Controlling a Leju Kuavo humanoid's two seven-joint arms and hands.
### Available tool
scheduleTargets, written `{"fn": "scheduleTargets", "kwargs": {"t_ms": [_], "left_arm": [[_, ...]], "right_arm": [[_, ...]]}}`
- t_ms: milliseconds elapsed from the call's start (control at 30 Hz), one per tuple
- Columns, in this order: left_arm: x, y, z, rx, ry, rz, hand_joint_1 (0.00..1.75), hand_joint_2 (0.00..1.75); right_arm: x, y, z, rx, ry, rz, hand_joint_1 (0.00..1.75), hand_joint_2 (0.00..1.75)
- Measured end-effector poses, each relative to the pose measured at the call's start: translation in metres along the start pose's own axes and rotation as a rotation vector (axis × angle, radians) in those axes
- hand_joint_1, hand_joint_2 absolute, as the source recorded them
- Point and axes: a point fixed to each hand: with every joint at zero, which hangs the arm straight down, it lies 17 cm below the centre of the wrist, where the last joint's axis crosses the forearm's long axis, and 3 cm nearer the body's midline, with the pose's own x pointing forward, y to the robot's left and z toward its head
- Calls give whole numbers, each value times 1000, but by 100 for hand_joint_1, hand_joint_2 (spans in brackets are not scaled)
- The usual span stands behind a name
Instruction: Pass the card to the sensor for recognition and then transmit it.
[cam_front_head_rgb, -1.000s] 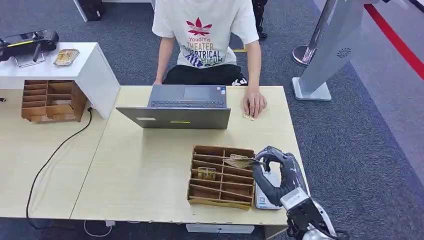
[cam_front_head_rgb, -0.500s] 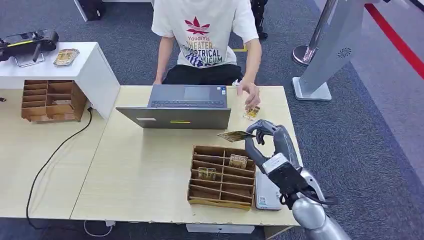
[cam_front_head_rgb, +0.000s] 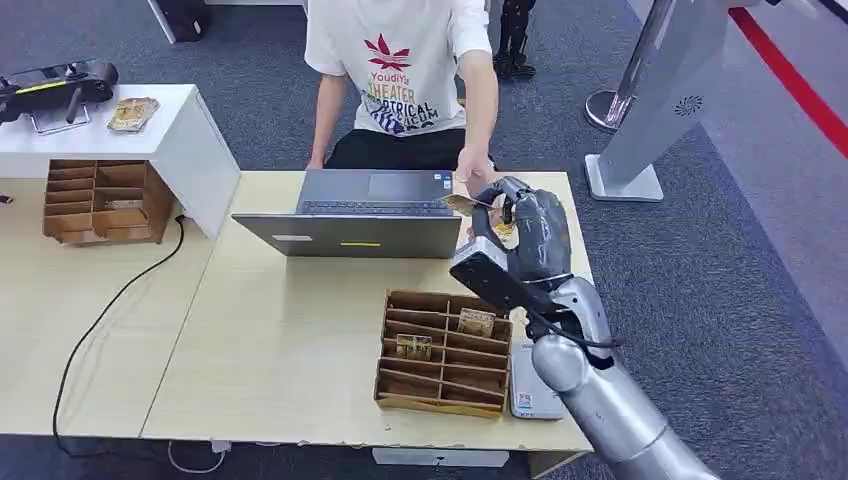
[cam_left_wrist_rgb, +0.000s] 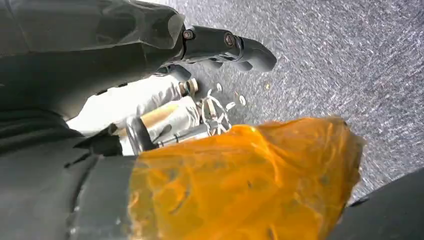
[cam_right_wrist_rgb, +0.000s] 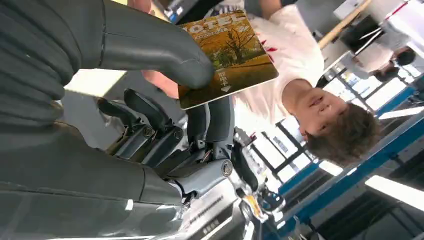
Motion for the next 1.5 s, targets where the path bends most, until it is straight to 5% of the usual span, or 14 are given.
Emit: {"fn": "scheduleTargets", "kwargs": {"t_ms": [267,300,333,367,667,867,900,1033,1300,1500], "left_arm": [[-4,7,1,17,17,-48,0,0],[-5,7,1,18,18,-52,0,0],[-5,8,1,20,20,-56,0,0],[-6,9,1,22,22,-61,0,0],[-7,10,2,22,30,-63,0,0],[-5,8,2,14,30,-43,0,0],[-4,6,2,12,27,-39,0,0],[-3,4,1,9,22,-19,0,0],[2,-4,0,-8,5,40,0,0],[7,-10,-1,-22,-11,84,0,0]], "right_arm": [[-9,19,-29,8,-7,251,175,175],[-10,21,-30,10,-11,274,164,175],[-13,23,-30,14,-11,303,33,175],[-16,26,-29,19,-11,332,0,175],[-34,45,-17,57,18,407,0,175],[-28,48,-6,25,29,286,0,175],[-25,47,-3,14,32,245,0,0],[-9,43,13,-32,34,64,0,0],[13,18,64,-153,123,-620,0,0],[23,-4,102,-209,137,-967,0,0]]}}
